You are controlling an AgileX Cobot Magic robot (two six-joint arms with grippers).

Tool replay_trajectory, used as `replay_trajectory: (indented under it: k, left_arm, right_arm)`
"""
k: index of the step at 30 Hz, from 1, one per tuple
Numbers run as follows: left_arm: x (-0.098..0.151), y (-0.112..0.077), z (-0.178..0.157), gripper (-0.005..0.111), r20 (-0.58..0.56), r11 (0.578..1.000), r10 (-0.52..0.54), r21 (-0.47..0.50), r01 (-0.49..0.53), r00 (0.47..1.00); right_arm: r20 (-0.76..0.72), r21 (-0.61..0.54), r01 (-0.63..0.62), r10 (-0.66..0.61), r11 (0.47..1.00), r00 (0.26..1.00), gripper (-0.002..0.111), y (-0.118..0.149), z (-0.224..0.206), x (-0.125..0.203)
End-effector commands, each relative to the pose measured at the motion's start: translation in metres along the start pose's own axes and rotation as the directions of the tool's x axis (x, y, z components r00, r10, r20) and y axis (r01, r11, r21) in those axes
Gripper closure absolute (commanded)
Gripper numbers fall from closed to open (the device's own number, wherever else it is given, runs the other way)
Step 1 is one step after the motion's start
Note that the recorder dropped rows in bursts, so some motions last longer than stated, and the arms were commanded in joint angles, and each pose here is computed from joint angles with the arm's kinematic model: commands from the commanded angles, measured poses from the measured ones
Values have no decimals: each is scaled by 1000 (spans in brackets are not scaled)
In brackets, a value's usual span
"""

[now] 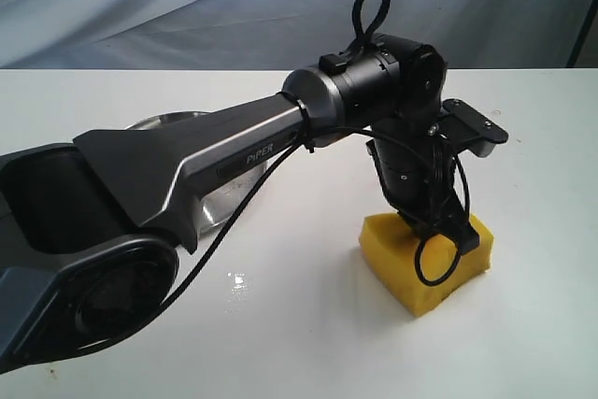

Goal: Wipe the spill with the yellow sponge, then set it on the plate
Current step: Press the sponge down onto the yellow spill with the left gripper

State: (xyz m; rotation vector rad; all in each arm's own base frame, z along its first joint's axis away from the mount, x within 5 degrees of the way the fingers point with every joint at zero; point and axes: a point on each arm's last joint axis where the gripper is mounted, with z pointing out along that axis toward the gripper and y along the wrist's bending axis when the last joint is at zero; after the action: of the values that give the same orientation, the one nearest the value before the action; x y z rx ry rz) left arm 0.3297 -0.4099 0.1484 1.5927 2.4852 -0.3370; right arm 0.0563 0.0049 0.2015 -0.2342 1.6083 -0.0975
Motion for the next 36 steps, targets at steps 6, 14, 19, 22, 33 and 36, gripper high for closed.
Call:
replay_trajectory:
  k: [6, 14, 19, 22, 33, 36]
  left_arm:
    - [18, 57, 2, 107, -46, 979, -100, -185, 90, 994]
    - [40, 102, 8, 107, -83, 951, -176, -270, 148, 981]
    - [39, 103, 8, 107, -70, 960, -166, -239, 145, 984]
    - [32, 90, 11, 107, -48, 977, -136, -173, 126, 990]
    - [-16, 49, -5, 107, 212, 984, -8, -172, 46, 977]
    - [-24, 41, -6, 107, 276, 986, -3, -156, 48, 961]
  right_arm:
    - [6, 5, 9, -9, 1000, 1000, 108, 0, 0, 1]
    - [6, 5, 9, -9, 1000, 1000, 108, 0, 0, 1]
    - [6, 5, 9, -9, 1000, 1000, 108, 0, 0, 1]
    - [6, 5, 9, -9, 1000, 1000, 108, 0, 0, 1]
    - [6, 5, 9, -9, 1000, 1000, 108, 0, 0, 1]
    - [6, 5, 9, -9, 1000, 1000, 108, 0, 0, 1]
